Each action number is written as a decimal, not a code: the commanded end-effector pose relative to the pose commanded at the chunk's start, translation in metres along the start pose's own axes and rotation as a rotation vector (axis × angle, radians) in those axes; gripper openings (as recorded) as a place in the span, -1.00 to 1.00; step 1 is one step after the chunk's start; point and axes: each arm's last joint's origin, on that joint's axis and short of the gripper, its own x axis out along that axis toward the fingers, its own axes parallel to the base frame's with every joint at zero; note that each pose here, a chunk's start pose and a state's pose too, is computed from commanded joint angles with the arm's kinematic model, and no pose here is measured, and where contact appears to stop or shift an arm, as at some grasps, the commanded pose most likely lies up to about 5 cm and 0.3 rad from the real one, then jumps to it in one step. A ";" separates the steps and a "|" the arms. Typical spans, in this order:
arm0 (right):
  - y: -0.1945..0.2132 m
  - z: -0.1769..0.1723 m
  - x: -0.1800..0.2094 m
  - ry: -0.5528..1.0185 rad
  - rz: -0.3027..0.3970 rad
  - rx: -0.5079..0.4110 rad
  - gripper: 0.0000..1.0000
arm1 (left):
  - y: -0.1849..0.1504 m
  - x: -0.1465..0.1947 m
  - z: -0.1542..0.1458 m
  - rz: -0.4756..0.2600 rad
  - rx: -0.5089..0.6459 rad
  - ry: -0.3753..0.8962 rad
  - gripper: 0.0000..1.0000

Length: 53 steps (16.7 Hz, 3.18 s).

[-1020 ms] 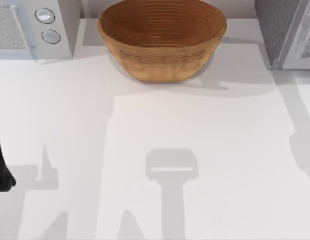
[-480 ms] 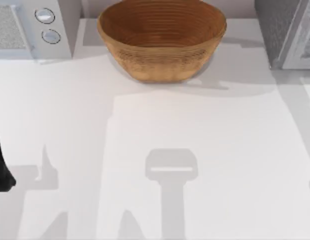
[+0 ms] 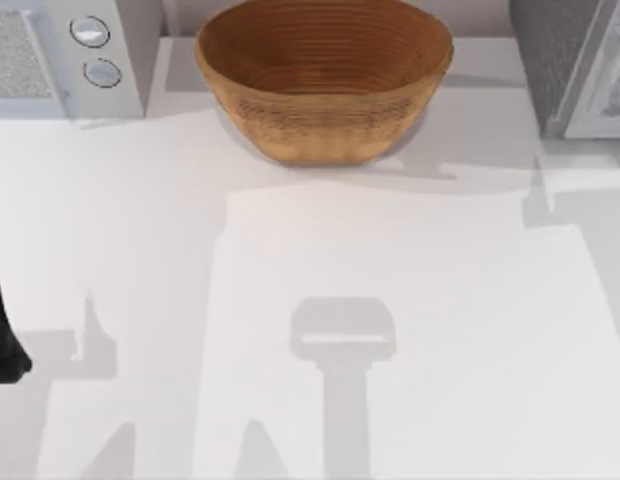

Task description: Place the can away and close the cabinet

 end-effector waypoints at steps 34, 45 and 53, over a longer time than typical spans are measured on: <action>-0.069 -0.238 -0.024 0.109 -0.020 0.070 1.00 | 0.000 0.000 0.000 0.000 0.000 0.000 1.00; -0.180 -0.280 -0.032 0.113 -0.003 0.082 1.00 | 0.000 0.000 0.000 0.000 0.000 0.000 1.00; -0.190 -0.281 -0.039 0.105 -0.040 0.066 1.00 | 0.000 0.000 0.000 0.000 0.000 0.000 1.00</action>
